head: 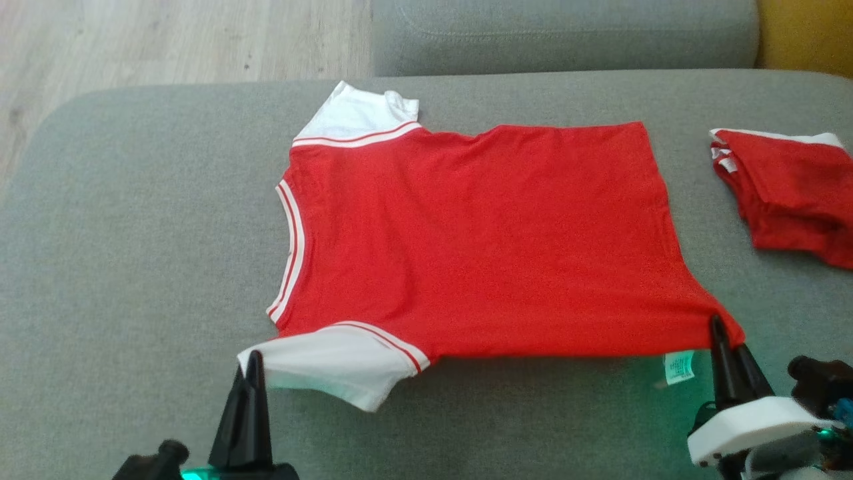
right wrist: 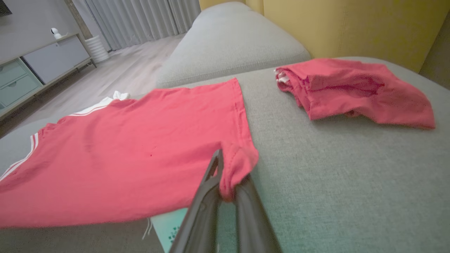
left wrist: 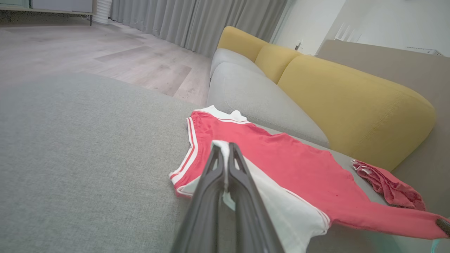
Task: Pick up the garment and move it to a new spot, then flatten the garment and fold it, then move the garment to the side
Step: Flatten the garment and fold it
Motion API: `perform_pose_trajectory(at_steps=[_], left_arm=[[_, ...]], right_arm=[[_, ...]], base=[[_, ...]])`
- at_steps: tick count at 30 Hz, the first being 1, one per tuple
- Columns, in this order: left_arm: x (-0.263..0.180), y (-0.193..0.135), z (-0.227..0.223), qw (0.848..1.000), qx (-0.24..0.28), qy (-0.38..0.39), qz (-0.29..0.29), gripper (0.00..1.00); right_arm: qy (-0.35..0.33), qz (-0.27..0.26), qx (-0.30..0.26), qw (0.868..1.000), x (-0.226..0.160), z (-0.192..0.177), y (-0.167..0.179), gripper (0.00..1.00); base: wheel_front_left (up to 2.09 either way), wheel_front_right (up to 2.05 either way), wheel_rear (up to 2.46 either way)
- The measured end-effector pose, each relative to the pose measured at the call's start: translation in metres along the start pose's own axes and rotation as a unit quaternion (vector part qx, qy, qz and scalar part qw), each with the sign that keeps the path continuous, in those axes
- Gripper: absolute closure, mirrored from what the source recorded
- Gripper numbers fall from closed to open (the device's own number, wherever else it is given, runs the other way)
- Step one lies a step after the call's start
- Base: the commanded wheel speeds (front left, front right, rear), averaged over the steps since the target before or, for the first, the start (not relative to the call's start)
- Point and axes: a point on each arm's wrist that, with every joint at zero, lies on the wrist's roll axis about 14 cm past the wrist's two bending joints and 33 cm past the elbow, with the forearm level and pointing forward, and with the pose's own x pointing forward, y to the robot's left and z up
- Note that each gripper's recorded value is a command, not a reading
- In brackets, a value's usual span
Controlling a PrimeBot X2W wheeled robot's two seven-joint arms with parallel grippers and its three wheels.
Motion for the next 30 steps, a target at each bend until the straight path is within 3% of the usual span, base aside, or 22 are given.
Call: perform_pose_trajectory(at_steps=[7,19,30], left_arm=[[0.016,0.003,-0.01,1.0,0.007,0.016,-0.004,1.0],[0.088,-0.002,-0.015,0.996,0.055,0.037,-0.056,1.0],[0.142,0.01,-0.022,0.996,0.065,0.038,-0.043,1.0]], right_arm=[[0.044,-0.005,0.017,0.999,0.007,-0.024,-0.003,1.0],[0.05,-0.005,0.033,0.998,0.05,-0.02,-0.001,1.0],[0.057,-0.01,0.038,0.998,0.085,-0.018,-0.004,1.0]], base=[[0.0,0.0,0.0],[0.0,0.0,0.0],[0.0,0.0,0.0]])
